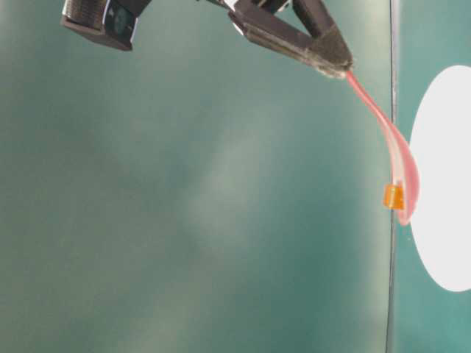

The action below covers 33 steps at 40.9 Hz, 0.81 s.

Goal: Grip the spoon and scoop the red block from the bowl with right arm.
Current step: 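Raise the spoon with the cube out of the bowl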

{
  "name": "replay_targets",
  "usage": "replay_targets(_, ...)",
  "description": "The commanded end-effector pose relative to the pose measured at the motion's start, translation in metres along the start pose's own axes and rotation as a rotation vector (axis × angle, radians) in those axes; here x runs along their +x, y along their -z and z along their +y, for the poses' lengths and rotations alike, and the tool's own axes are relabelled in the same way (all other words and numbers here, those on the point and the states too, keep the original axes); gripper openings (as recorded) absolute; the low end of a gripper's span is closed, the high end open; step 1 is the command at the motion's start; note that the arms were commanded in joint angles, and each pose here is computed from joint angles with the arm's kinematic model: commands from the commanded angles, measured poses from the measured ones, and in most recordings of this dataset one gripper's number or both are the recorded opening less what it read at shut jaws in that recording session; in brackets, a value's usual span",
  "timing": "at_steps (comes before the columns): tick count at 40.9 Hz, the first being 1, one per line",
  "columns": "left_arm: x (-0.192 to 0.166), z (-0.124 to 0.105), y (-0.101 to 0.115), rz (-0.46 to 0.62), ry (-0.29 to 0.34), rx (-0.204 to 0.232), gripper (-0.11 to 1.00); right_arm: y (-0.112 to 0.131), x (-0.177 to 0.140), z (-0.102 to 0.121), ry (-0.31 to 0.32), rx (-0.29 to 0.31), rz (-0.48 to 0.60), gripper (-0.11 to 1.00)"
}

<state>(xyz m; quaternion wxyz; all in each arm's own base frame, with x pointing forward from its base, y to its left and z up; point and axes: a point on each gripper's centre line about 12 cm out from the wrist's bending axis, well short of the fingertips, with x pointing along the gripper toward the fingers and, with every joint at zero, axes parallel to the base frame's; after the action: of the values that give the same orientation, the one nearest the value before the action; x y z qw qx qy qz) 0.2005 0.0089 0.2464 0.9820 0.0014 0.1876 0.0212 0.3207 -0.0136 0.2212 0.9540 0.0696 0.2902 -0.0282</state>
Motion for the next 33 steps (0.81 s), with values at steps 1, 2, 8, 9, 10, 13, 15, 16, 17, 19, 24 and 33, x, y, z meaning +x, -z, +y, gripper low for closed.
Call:
replay_targets(1, 0.000, 0.001, -0.008, -0.020, -0.003, 0.000, -0.01, -0.011, -0.006, 0.003, -0.006, 0.001, -0.045, 0.25)
replay_targets(2, 0.000, 0.001, -0.008, -0.020, -0.003, 0.002, -0.01, -0.011, -0.007, 0.002, -0.005, 0.002, -0.047, 0.25)
replay_targets(8, 0.000, 0.001, -0.008, -0.018, -0.003, 0.000, -0.01, -0.015, -0.011, 0.003, -0.007, 0.001, -0.060, 0.25)
replay_targets(9, 0.000, 0.001, -0.008, -0.018, -0.003, 0.000, -0.01, -0.015, -0.011, 0.003, -0.008, 0.001, -0.062, 0.25)
replay_targets(10, 0.000, 0.001, -0.008, -0.018, -0.003, 0.000, -0.01, -0.016, -0.012, 0.003, -0.008, -0.002, -0.065, 0.25)
replay_targets(13, 0.000, 0.001, -0.008, -0.020, -0.003, 0.000, -0.01, -0.019, -0.014, 0.004, -0.010, -0.002, -0.076, 0.25)
replay_targets(15, 0.000, 0.001, -0.008, -0.020, -0.004, 0.002, -0.01, -0.021, -0.017, 0.004, -0.012, -0.003, -0.082, 0.25)
replay_targets(16, 0.000, 0.001, -0.008, -0.020, -0.003, 0.002, -0.01, -0.022, -0.017, 0.004, -0.012, -0.003, -0.085, 0.25)
replay_targets(17, 0.000, 0.001, -0.008, -0.021, -0.003, 0.000, -0.01, -0.022, -0.018, 0.004, -0.013, -0.001, -0.086, 0.25)
replay_targets(19, 0.000, 0.001, -0.008, -0.020, -0.003, 0.000, -0.01, -0.024, -0.021, 0.004, -0.014, -0.003, -0.096, 0.25)
replay_targets(24, 0.000, 0.001, -0.007, -0.017, -0.003, 0.002, -0.01, -0.029, -0.027, 0.005, -0.017, -0.002, -0.118, 0.25)
replay_targets(33, 0.000, 0.001, -0.008, -0.018, -0.003, 0.000, -0.01, -0.032, -0.033, 0.007, -0.026, -0.007, -0.120, 0.25)
